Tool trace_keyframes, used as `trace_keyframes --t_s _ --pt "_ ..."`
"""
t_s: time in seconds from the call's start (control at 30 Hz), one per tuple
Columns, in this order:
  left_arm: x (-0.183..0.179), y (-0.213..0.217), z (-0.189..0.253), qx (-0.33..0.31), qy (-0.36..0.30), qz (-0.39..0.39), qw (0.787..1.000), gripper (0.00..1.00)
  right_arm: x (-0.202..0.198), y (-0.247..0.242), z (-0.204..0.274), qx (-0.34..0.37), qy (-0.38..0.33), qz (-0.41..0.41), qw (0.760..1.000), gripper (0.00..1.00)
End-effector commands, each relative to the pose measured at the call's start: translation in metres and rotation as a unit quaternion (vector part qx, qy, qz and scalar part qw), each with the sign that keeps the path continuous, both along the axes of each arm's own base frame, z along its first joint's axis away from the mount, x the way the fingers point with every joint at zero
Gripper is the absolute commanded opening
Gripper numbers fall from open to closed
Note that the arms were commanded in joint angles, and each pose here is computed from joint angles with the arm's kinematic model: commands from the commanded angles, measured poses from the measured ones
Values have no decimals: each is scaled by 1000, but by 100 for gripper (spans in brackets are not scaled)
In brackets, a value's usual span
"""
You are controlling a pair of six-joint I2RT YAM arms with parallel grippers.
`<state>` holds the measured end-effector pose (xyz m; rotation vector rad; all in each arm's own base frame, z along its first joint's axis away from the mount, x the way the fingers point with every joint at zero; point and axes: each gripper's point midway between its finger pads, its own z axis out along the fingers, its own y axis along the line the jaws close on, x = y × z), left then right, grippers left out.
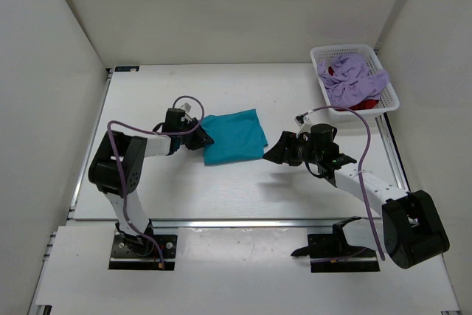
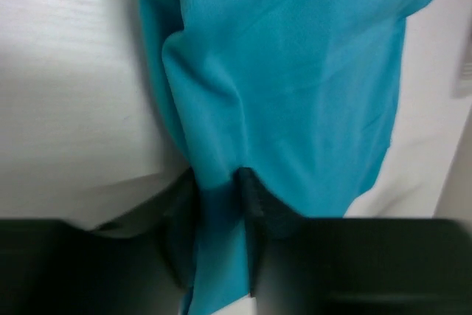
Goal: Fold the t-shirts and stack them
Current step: Put the neatly folded tshirt into the corner of the board with the left arm
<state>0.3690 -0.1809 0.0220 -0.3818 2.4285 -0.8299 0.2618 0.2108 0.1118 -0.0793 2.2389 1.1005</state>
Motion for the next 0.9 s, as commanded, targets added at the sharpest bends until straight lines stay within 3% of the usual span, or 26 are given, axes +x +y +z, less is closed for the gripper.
trace_keyframes --t_s 0.0,0.07,0.17,0.27,0.4,0.47,0.5,0.57,0.67,0.77,0.87 --pt "-5 -34 -15 -19 23 -32 999 32 12 4 25 29 -54 -1 998 62" --pt "14 -57 -2 -31 2 -39 999 20 10 4 18 27 -47 2 999 63" --pt "49 -70 23 -31 -30 -29 999 8 7 5 11 25 -38 4 999 62" --pt "87 -55 51 -57 -58 12 997 0 7 -1 6 21 -34 -2 999 62" --pt "138 17 69 -50 -73 81 993 0 4 -5 5 26 -32 0 999 62" --pt "161 79 83 -53 -87 138 985 0 6 -5 1 24 -25 2 999 61" --pt "164 91 92 -59 -95 149 982 0 6 -4 2 25 -27 7 999 63" --pt "167 167 93 -65 -103 222 967 0 6 -1 0 29 -17 13 999 62" --pt "159 237 81 -70 -98 296 948 0 6 5 -1 33 -18 28 999 62" --pt "152 276 65 -78 -87 343 932 2 -2 15 -8 33 -2 51 998 61" --pt "154 299 45 -86 -78 366 923 10 -9 23 -10 34 4 67 997 61"
